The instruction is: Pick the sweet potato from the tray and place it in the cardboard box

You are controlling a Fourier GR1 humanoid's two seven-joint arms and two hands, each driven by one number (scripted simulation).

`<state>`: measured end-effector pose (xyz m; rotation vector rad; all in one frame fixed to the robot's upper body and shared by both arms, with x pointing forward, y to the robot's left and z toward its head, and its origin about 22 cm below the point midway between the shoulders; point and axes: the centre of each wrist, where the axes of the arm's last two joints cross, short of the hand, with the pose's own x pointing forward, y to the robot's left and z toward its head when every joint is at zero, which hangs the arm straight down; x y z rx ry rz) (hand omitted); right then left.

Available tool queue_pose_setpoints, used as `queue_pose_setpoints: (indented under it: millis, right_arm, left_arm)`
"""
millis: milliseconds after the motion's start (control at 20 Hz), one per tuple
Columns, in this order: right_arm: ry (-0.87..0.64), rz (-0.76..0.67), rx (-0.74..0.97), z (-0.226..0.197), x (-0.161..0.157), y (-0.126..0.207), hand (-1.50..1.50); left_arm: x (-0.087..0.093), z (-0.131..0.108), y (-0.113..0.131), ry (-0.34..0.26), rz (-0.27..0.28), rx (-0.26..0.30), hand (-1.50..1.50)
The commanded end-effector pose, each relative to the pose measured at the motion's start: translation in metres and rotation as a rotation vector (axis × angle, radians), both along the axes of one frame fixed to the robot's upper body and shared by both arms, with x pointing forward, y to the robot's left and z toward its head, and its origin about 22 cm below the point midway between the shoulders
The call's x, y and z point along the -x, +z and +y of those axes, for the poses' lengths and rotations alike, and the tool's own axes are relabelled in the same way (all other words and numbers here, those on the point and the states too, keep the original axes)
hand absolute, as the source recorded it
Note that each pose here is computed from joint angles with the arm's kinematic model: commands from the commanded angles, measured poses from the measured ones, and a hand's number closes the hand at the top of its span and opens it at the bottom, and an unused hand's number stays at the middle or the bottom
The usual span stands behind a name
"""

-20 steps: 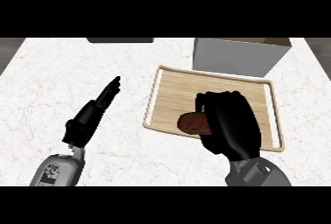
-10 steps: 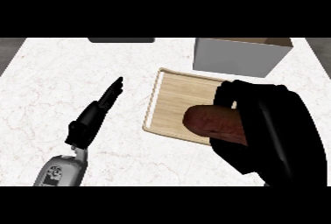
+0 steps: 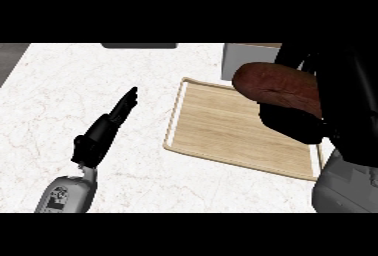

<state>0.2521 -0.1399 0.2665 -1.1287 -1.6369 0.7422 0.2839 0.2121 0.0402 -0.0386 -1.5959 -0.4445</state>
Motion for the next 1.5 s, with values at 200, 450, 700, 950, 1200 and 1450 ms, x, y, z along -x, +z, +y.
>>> queue_pose_setpoints:
  millis: [200, 450, 700, 950, 1200, 1450]
  right_arm:
    - [-0.023, -0.005, -0.045, -0.025, -0.049, 0.011, 1.5]
    - [-0.05, -0.009, -0.108, -0.026, -0.09, 0.028, 1.5]
    - [-0.116, -0.01, -0.034, -0.039, -0.133, 0.013, 1.5]
    - [-0.122, 0.019, 0.024, -0.036, -0.16, -0.016, 1.5]
    - [-0.144, 0.067, 0.074, -0.036, -0.18, -0.069, 1.5]
    - [-0.167, 0.17, -0.024, -0.043, -0.201, -0.083, 1.5]
  left_arm:
    - [0.012, -0.014, 0.011, -0.004, -0.002, 0.005, 0.0]
    - [0.008, -0.002, -0.004, -0.012, 0.007, -0.005, 0.0]
    - [-0.004, -0.014, 0.002, -0.023, -0.014, -0.01, 0.0]
    - [-0.013, -0.006, 0.007, -0.016, -0.008, 0.005, 0.0]
    - [-0.003, -0.018, 0.008, -0.022, -0.026, -0.008, 0.0]
    - [-0.01, -0.018, 0.01, -0.01, -0.027, -0.012, 0.0]
